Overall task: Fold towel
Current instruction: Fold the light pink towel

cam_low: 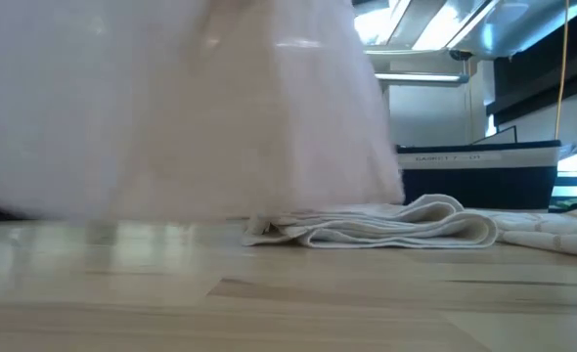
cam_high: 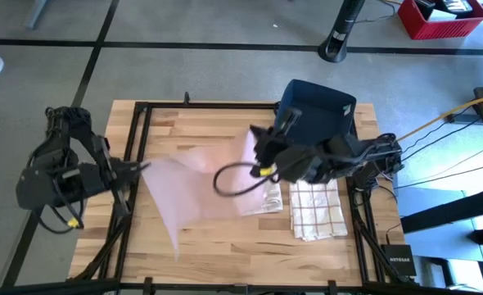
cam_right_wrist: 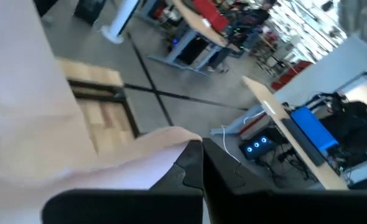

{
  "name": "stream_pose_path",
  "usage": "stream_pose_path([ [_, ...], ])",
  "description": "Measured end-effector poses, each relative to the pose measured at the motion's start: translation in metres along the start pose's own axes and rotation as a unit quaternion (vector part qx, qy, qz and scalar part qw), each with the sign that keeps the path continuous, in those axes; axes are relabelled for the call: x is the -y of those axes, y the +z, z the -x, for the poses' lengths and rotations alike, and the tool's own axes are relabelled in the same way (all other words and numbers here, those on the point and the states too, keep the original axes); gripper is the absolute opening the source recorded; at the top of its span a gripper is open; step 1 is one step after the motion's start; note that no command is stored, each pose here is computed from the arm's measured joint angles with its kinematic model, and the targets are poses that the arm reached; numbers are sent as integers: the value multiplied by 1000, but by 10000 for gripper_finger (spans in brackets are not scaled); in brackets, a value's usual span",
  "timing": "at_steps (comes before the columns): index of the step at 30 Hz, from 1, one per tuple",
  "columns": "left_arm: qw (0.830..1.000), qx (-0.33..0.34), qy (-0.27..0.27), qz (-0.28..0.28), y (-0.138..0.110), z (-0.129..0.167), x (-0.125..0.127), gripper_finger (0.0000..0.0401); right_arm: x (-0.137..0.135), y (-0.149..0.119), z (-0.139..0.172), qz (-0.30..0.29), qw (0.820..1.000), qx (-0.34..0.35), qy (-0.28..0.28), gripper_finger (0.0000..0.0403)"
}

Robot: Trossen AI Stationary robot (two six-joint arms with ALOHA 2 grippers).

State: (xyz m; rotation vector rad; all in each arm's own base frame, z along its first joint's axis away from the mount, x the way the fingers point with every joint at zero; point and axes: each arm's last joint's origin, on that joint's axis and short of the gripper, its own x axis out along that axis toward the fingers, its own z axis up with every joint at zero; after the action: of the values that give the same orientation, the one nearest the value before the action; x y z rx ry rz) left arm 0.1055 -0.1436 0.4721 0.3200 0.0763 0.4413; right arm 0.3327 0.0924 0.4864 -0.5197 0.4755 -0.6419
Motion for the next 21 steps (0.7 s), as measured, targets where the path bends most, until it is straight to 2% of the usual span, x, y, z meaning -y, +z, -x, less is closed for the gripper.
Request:
stream_pose_path([
  [5, 1000, -4, 18, 0, 11, -1, -18, 1, 27, 5, 3, -41, 999, 16, -18, 1],
  [9, 1000, -3, 17, 26, 11, -1, -27, 2, 35, 4, 4, -52, 998, 16, -17, 1],
  [12, 999, 2, -6, 52, 10, 0, -30, 1, 36, 2, 2, -50, 999, 12, -10, 1],
  [16, 995, 11, -63, 79, 7, 4, -30, 1, 31, -7, 3, -33, 998, -12, 47, 1],
  [18, 994, 12, -73, 81, 6, 7, -30, 1, 28, -14, 4, -21, 996, -36, 84, 1],
  [21, 994, 13, -72, 80, 6, 10, -31, 1, 26, -26, 5, -11, 992, -80, 100, 1],
])
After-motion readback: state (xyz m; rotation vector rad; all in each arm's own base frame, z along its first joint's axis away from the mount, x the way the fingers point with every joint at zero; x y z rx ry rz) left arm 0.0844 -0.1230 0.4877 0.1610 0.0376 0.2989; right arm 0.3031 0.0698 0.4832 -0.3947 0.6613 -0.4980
